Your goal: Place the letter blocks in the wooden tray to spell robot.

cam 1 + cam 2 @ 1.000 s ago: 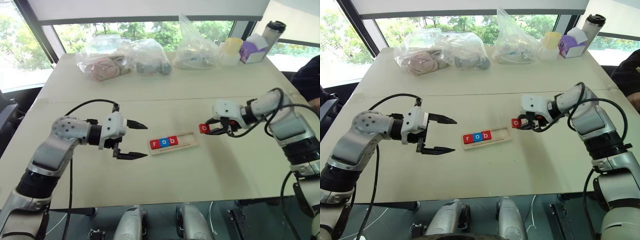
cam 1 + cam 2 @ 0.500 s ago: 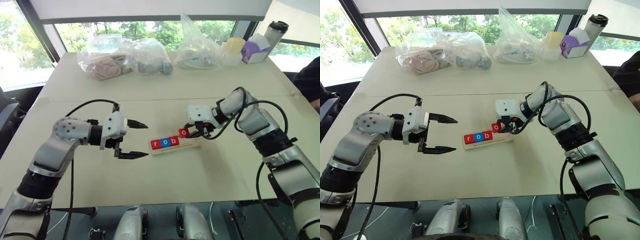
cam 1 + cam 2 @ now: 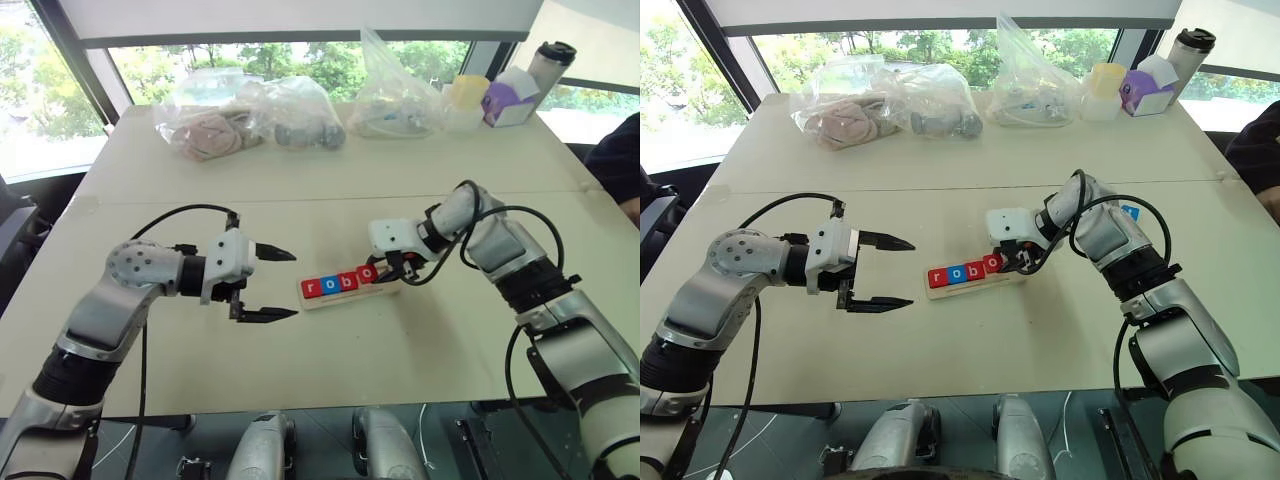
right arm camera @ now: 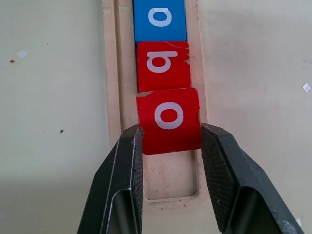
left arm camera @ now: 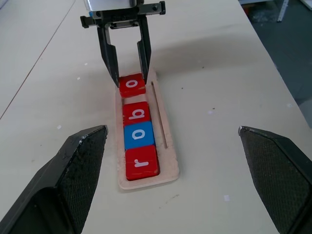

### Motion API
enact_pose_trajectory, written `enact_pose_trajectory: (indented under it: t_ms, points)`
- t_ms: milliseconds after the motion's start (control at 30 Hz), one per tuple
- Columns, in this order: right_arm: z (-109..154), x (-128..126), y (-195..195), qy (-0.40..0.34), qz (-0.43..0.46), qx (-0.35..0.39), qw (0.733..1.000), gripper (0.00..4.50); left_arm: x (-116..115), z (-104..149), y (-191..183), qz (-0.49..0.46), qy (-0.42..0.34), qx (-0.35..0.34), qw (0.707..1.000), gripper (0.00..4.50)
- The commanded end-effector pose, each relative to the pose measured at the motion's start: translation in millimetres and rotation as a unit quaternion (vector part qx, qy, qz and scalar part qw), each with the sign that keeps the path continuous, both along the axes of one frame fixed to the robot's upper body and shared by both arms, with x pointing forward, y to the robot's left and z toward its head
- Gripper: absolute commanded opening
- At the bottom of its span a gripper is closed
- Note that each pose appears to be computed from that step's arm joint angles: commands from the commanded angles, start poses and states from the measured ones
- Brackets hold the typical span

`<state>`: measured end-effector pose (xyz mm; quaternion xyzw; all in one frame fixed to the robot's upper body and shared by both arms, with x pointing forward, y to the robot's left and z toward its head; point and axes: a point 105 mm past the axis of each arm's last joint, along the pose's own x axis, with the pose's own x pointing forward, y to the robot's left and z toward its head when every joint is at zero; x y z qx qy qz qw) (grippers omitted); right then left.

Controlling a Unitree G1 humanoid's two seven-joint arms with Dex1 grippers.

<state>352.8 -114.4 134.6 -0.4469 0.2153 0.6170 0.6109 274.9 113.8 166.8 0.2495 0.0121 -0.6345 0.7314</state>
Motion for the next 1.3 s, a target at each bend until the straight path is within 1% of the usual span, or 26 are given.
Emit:
enact_pose_trajectory:
  t_ms: [33, 400, 533, 567, 600, 633, 667, 733, 767, 867, 967, 1033, 1167, 1233, 1300]
  points:
    - [9.9, 4.2, 4.5, -0.018, 0.007, 0.004, 1.000, 1.12, -1.3, 12.0, 1.7, 0.002, -0.025, -0.006, 1.000, 4.50]
    - [6.2, 9.0, -0.1, -0.024, -0.004, 0.000, 1.000, 1.12, -2.0, 11.6, 2.0, 0.001, -0.024, -0.003, 1.000, 4.50]
    - [6.3, 7.1, 3.0, -0.021, -0.001, 0.005, 1.000, 1.12, -2.2, 11.2, 1.7, 0.000, -0.024, -0.003, 1.000, 4.50]
    - [7.0, 6.9, 4.0, -0.021, -0.001, 0.008, 1.000, 1.62, -2.1, 11.2, 1.7, 0.000, -0.024, -0.003, 1.000, 4.50]
    - [7.5, 6.9, 4.6, -0.020, -0.002, 0.010, 1.000, 2.22, -2.1, 11.2, 1.6, 0.000, -0.024, -0.003, 1.000, 4.50]
    - [8.3, 7.2, 5.0, -0.020, -0.002, 0.011, 1.000, 2.64, -2.1, 11.2, 1.5, 0.000, -0.024, -0.003, 1.000, 4.50]
    - [8.8, 7.7, 4.8, -0.021, -0.004, 0.012, 1.000, 3.17, -2.1, 11.1, 1.5, 0.000, -0.024, -0.003, 1.000, 4.50]
    - [9.0, 8.4, 3.6, -0.021, -0.007, 0.011, 1.000, 4.27, -2.1, 10.9, 1.5, 0.000, -0.024, -0.003, 1.000, 4.50]
    - [8.8, 8.3, 2.6, -0.021, -0.008, 0.010, 1.000, 4.45, -2.1, 10.9, 1.5, 0.000, -0.024, -0.004, 1.000, 4.50]
    - [12.0, 5.9, 3.1, -0.018, -0.005, 0.015, 1.000, 4.45, -2.0, 10.7, 1.7, 0.001, -0.023, -0.004, 1.000, 4.50]
    - [26.4, 4.6, 7.2, -0.015, -0.006, 0.041, 0.999, 4.45, -2.3, 11.0, 1.5, 0.002, -0.023, -0.004, 1.000, 4.50]
    - [33.9, 8.8, 6.8, -0.026, -0.016, 0.053, 0.998, 4.45, -2.5, 10.9, 1.4, 0.002, -0.023, -0.005, 1.000, 4.50]
    - [46.5, 31.3, -1.6, -0.080, -0.068, 0.078, 0.991, 4.45, -2.9, 10.3, 1.0, 0.001, -0.022, -0.005, 1.000, 4.50]
    - [53.1, 44.5, -6.2, -0.108, -0.105, 0.099, 0.984, 4.45, -3.4, 9.9, 0.8, 0.001, -0.021, -0.006, 1.000, 4.50]
    - [56.4, 55.0, -11.1, -0.135, -0.128, 0.105, 0.977, 4.45, -3.3, 9.9, 0.2, 0.000, -0.020, -0.006, 1.000, 4.50]
